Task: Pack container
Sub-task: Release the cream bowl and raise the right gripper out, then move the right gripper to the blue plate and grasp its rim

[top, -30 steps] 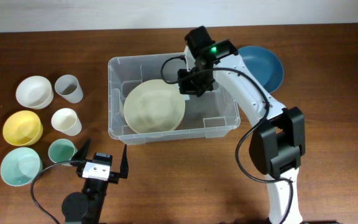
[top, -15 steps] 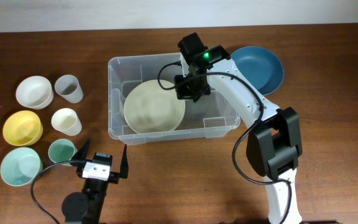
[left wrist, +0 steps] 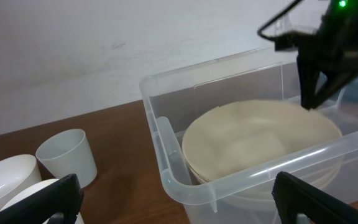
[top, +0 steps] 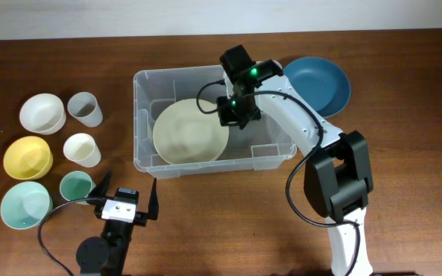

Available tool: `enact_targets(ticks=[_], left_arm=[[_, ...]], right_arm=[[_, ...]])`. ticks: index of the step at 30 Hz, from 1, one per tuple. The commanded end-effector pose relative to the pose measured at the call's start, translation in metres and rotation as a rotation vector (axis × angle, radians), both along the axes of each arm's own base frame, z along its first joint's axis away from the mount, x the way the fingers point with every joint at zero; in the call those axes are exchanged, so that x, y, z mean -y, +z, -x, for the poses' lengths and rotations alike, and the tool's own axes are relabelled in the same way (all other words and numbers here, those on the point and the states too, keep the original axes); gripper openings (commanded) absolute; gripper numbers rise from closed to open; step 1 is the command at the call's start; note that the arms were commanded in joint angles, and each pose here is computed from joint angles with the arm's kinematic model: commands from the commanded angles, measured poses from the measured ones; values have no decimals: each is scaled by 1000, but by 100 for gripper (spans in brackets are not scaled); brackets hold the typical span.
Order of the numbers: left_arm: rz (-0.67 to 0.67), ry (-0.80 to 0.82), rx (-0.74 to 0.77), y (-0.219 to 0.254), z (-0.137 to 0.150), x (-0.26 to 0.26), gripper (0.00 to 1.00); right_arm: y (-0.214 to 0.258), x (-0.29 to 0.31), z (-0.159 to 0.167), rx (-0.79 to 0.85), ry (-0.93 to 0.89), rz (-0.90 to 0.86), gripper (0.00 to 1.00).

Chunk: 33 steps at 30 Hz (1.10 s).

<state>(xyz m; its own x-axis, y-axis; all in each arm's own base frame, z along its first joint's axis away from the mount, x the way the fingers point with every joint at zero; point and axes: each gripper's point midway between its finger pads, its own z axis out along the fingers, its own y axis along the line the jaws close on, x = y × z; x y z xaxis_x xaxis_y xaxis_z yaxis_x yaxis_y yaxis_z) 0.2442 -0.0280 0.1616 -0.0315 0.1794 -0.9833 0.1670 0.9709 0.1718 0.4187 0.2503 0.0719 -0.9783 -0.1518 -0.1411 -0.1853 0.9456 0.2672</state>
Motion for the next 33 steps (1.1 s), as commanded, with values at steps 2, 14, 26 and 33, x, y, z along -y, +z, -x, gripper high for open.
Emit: enact_targets(ticks=[2,14,26,33], left_arm=[[9,6,-4,-2,0,-1,100],[9,6,-4,-2,0,-1,100],[9,6,-4,-2,0,-1,100],[9,6,-4,-2,0,-1,100]], right_arm=[[0,0,3,12,9,17,4],[34,7,-16,101,-6,64,4],[170,38,-38,328,-131,99,25],[192,177,-54,305,-572,220,93]])
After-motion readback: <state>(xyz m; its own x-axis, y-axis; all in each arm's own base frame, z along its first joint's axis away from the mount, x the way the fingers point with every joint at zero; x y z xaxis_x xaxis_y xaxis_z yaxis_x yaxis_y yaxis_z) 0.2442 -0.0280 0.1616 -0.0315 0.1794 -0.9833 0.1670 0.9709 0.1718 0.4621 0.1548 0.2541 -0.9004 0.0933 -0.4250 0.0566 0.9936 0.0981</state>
